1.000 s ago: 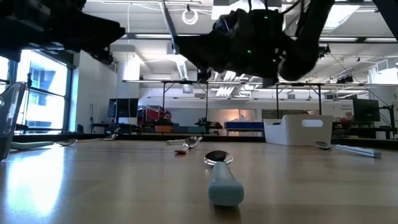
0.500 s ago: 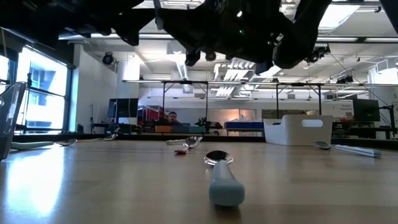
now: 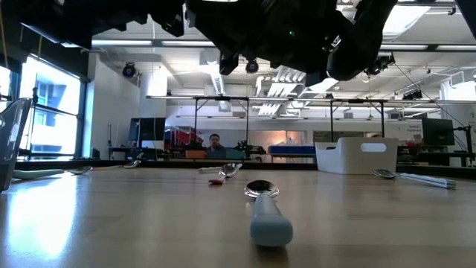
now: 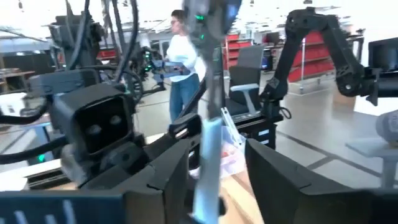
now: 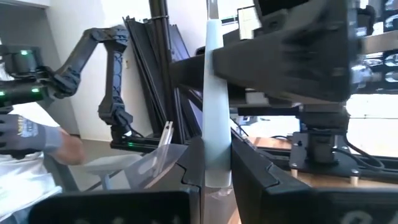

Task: Sort silverware by color (type)
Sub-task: Put the light blue spoon into the black bin

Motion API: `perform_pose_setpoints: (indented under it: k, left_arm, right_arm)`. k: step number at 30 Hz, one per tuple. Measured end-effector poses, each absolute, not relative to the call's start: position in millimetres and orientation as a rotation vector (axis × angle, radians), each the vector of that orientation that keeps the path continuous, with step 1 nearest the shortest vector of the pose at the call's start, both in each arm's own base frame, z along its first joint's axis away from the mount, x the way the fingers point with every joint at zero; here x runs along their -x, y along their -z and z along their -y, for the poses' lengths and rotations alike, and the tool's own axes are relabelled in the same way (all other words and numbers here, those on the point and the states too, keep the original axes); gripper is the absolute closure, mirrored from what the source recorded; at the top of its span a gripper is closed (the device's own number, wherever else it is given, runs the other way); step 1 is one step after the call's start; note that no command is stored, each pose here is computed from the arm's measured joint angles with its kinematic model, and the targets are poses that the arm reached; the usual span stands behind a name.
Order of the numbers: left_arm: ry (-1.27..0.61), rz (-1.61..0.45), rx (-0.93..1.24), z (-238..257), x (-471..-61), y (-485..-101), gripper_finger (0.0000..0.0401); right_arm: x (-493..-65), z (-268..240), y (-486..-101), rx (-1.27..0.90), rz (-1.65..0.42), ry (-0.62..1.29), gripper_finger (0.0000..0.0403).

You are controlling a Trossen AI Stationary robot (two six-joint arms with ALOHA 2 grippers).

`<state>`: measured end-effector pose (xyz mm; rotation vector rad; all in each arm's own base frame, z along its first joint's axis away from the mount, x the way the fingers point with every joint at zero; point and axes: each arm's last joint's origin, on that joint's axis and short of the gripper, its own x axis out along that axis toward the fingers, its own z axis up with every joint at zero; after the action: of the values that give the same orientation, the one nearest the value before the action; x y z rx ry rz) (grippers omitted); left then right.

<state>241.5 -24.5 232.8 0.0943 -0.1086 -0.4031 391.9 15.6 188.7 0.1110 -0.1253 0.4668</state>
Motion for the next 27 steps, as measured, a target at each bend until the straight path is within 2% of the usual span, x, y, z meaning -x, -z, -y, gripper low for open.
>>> perform_pose_setpoints:
  k: [3,9,15,23,27]
  left_arm:
    - [0.433,0.099,-0.072,25,-247,-233,0.0288]
    - [0.426,0.115,-0.054,25,-246,-240,0.0381]
    - [0.391,0.071,0.051,20,-238,-246,0.0380]
    - [0.370,0.002,0.187,18,-211,-262,0.0391]
    - [0.368,-0.134,0.293,22,-194,-272,0.0391]
  right_arm:
    - [-392,-15,-189,-0.111,0.123,-0.468,0.0365]
    - [-392,-16,-189,-0.116,0.121,-0.458,0.0361]
    - [-393,-14,-189,-0.148,0.124,-0.391,0.0335]
    - [-393,1,-192,-0.181,0.103,-0.273,0.0255]
    - [-389,14,-198,-0.181,0.047,-0.236,0.0230]
